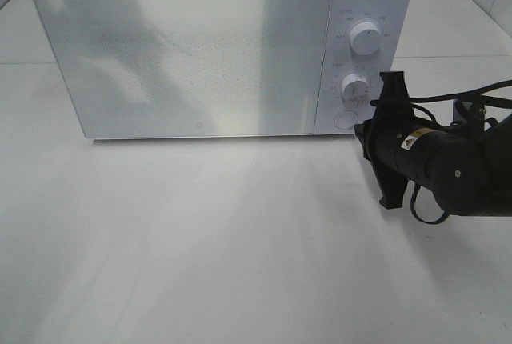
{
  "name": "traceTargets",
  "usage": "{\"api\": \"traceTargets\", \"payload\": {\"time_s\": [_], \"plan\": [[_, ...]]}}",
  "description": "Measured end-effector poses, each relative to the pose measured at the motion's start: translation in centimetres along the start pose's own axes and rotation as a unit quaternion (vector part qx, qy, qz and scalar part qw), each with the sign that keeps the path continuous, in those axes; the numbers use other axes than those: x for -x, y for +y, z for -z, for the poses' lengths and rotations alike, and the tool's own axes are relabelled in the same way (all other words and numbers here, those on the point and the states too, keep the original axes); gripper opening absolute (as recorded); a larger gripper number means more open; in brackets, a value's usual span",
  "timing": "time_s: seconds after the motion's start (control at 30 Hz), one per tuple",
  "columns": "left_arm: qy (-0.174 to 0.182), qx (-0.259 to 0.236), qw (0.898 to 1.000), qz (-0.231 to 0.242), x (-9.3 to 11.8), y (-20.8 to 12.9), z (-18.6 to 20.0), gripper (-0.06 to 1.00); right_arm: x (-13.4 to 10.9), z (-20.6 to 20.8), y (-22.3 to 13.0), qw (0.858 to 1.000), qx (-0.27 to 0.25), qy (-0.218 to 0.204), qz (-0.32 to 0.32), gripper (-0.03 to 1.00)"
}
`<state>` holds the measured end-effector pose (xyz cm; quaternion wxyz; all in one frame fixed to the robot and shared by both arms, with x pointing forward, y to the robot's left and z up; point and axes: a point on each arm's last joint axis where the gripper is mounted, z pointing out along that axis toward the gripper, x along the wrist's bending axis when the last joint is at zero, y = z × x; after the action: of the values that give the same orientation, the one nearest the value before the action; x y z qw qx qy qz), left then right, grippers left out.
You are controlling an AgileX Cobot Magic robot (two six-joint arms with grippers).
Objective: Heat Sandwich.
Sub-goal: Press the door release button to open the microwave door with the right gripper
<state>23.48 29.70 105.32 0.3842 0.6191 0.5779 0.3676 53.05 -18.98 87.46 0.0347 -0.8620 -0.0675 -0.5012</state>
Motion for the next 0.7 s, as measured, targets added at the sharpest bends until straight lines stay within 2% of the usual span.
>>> {"api": "traceTargets", "payload": {"time_s": [0.7], "plan": [[0.0, 0.0, 1.0, 0.0, 0.0, 0.0, 0.0, 0.99, 0.0, -5.2, -0.2, 1.0, 0.011, -0.004, -0.013, 0.01]]}}
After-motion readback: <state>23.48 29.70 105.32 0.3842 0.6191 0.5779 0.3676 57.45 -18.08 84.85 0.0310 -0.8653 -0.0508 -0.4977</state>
